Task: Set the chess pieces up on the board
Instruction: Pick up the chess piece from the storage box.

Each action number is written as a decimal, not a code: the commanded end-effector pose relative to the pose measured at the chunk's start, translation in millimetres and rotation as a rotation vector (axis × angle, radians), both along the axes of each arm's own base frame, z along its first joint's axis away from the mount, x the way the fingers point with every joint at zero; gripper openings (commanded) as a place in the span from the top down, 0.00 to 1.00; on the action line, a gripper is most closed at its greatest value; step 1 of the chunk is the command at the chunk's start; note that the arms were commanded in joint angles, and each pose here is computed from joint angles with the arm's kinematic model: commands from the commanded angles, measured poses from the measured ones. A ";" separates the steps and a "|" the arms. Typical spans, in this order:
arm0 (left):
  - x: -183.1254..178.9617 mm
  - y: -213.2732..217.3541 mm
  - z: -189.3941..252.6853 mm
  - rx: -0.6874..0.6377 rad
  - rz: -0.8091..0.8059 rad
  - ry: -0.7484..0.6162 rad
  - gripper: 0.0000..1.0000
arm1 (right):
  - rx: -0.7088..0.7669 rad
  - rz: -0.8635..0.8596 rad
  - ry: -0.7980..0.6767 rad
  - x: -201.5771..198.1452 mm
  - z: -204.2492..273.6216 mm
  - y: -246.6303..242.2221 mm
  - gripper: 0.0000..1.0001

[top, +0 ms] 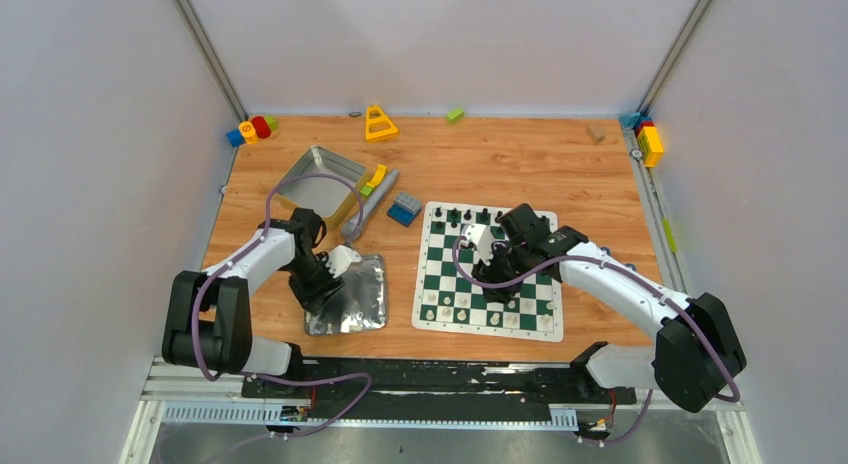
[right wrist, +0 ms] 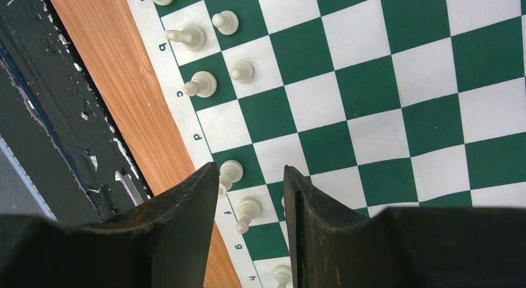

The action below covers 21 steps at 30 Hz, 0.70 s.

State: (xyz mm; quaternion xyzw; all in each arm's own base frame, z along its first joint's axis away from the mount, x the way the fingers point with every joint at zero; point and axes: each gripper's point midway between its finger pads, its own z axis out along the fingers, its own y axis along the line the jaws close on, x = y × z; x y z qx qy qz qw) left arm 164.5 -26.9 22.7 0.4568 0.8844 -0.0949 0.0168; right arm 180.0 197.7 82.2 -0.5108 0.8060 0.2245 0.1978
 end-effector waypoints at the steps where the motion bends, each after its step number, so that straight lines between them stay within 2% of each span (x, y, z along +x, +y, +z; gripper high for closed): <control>1: 1.3 -1.7 -5.6 -0.017 -0.018 0.004 0.47 | 0.022 -0.004 -0.013 3.7 4.1 4.4 0.56; 6: 4.2 -2.3 -8.6 -0.019 -0.022 -0.003 0.52 | 0.019 -0.006 -0.006 3.3 3.0 4.4 0.57; 12: 5.1 -4.2 -8.3 -0.030 -0.026 -0.008 0.65 | 0.017 -0.007 -0.001 3.8 1.9 4.4 0.57; 21: 10.9 -11.4 -1.2 -0.065 -0.015 -0.019 0.76 | 0.013 -0.010 -0.003 4.3 2.3 4.2 0.57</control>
